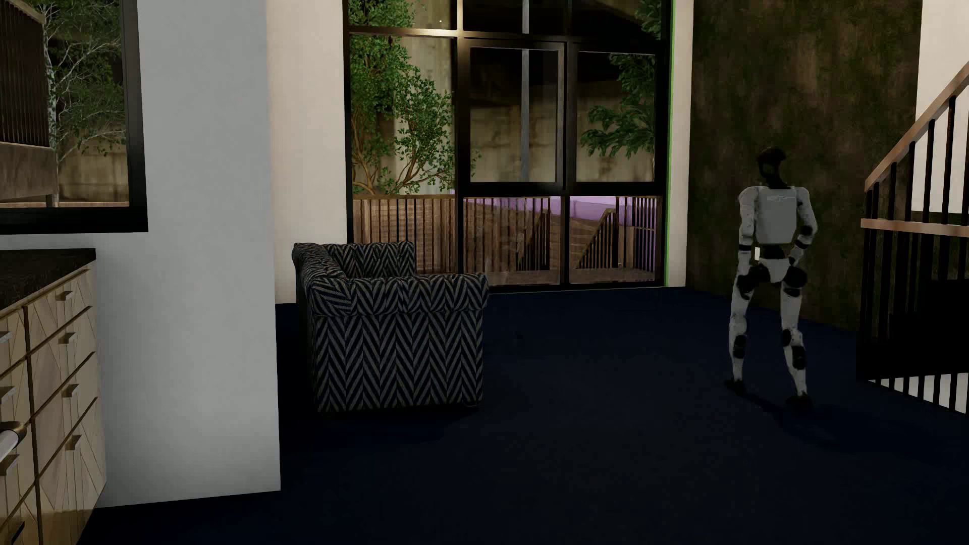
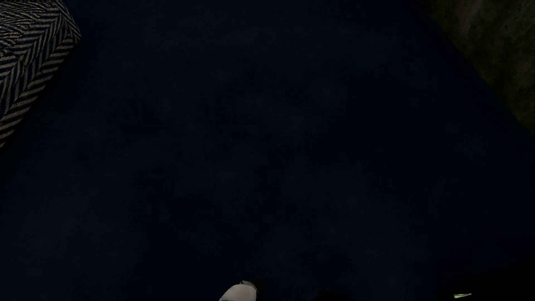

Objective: Move towards the sofa

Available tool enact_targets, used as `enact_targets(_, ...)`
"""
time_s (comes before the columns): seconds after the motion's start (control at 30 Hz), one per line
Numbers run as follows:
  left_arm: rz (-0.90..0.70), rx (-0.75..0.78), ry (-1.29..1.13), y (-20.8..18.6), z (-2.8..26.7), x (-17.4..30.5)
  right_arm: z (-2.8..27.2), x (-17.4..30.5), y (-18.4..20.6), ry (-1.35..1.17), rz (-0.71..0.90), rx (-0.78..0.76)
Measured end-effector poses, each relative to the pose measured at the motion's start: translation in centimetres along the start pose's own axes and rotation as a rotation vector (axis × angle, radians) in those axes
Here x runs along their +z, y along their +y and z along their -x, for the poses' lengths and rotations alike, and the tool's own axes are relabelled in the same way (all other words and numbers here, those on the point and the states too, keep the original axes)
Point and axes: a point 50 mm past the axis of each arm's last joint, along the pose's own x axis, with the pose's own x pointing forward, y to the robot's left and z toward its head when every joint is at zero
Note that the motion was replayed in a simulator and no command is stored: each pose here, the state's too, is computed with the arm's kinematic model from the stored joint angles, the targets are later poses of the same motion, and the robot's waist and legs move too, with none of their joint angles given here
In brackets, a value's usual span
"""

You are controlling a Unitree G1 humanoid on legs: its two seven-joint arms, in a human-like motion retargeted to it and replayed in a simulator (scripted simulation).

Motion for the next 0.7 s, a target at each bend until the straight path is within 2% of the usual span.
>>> enact_targets(0.17, -0.014, -0.035, 0.164, -1.2, 0.8, -4.2, 0.0, -0.7, 0.2, 0.032, -0.015, -0.001)
enact_targets(0.3, -0.034, 0.014, 0.214, 1.0, 0.8, -5.0, 1.7, -6.2, 2.7, 0.242, -0.078, 0.039)
enact_targets(0.4, -0.02, 0.082, 0.085, 3.5, 0.0, -1.3, 2.9, -8.2, 3.5, 0.305, 0.024, 0.103)
enact_targets(0.57, -0.052, 0.198, -0.196, 8.3, -0.6, 8.1, 4.9, -12.1, 3.2, 0.468, -0.121, 0.025)
enact_targets(0.7, -0.015, 0.254, -0.433, 10.1, 0.5, 15.5, 6.7, -14.0, 4.2, 0.533, -0.103, 0.058)
